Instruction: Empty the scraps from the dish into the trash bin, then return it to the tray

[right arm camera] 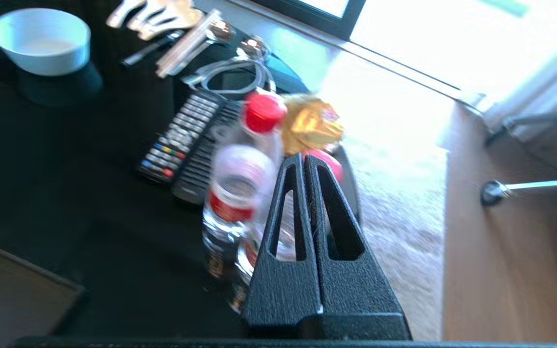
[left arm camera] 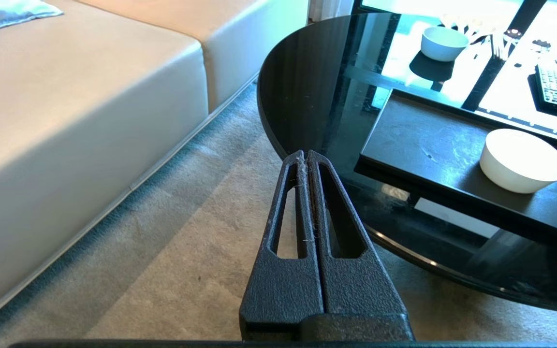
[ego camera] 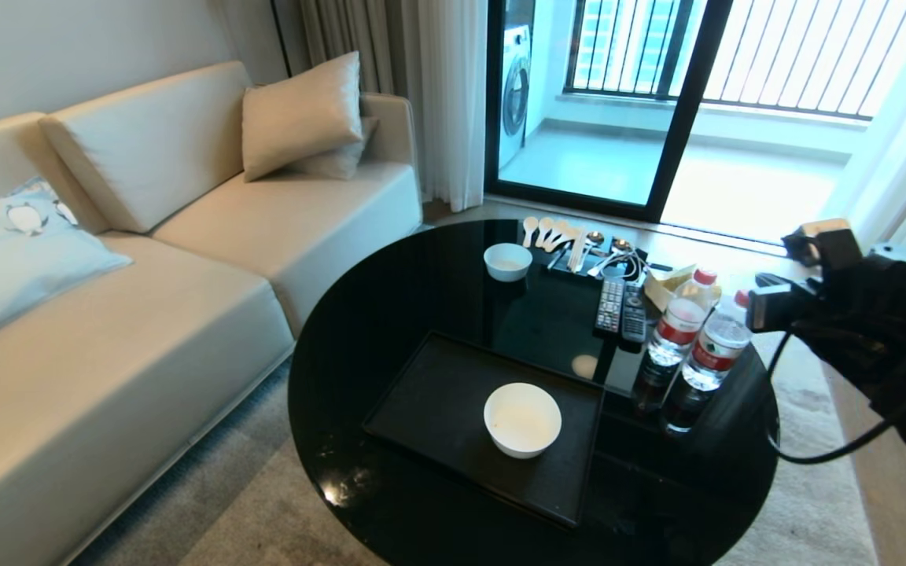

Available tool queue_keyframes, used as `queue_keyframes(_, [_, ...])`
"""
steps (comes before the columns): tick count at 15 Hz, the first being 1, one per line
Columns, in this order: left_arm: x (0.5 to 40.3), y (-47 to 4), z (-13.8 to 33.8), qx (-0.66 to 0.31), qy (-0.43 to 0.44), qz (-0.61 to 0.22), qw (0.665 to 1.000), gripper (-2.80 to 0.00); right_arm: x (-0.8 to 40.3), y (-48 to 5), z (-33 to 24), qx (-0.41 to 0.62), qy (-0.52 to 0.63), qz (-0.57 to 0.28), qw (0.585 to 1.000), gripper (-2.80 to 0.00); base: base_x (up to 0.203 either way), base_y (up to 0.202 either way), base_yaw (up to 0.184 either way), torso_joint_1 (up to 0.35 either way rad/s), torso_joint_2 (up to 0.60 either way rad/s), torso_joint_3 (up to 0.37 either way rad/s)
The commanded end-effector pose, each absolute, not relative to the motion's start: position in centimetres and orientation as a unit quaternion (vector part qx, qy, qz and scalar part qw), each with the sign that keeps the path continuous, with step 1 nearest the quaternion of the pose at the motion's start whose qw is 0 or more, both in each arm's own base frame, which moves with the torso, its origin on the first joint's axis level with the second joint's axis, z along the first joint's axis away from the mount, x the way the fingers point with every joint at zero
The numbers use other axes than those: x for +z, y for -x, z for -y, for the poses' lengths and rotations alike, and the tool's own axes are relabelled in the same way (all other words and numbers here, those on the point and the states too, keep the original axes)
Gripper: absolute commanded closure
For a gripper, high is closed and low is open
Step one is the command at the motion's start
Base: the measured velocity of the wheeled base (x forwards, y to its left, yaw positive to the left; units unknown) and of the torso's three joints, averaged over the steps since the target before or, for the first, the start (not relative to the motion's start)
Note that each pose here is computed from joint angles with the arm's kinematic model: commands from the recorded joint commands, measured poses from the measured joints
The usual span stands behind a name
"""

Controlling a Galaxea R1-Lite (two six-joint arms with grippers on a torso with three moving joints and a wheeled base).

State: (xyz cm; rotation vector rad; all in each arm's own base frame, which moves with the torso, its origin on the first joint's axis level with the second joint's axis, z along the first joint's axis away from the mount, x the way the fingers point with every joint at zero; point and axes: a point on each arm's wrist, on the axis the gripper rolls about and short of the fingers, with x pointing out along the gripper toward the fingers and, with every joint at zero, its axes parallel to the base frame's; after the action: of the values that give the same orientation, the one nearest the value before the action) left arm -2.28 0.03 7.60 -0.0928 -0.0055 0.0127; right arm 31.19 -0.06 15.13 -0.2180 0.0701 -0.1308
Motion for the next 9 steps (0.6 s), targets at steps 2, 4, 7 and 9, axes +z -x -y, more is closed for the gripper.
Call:
queue_keyframes(2, [7.6, 2.3, 0.0, 0.007, 0.047, 0.003, 0.999, 0.00, 15.5, -25.4, 2.0, -0.092, 0.088, -0.028, 0.991, 0.00, 0.000, 0.000, 0.000, 0.000, 0.00, 0.000])
queue_keyframes(4, [7.6, 2.3, 0.0, 0.007, 0.047, 0.003, 0.999, 0.00, 15.3, -22.5, 1.9, -0.091, 0.081, -0.031, 0.992, 0.00, 0.000, 0.000, 0.000, 0.000, 0.00, 0.000])
queue_keyframes(7, [7.6, 2.3, 0.0, 0.007, 0.047, 0.003, 0.999, 0.00, 15.0, -19.2, 1.6, -0.090, 0.079, -0.030, 0.992, 0.00, 0.000, 0.000, 0.000, 0.000, 0.00, 0.000])
queue_keyframes(9, [7.6, 2.3, 0.0, 0.007, 0.047, 0.003, 0.999, 0.00, 15.3, -16.7, 1.4, -0.078, 0.081, -0.015, 0.994, 0.00, 0.000, 0.000, 0.000, 0.000, 0.00, 0.000])
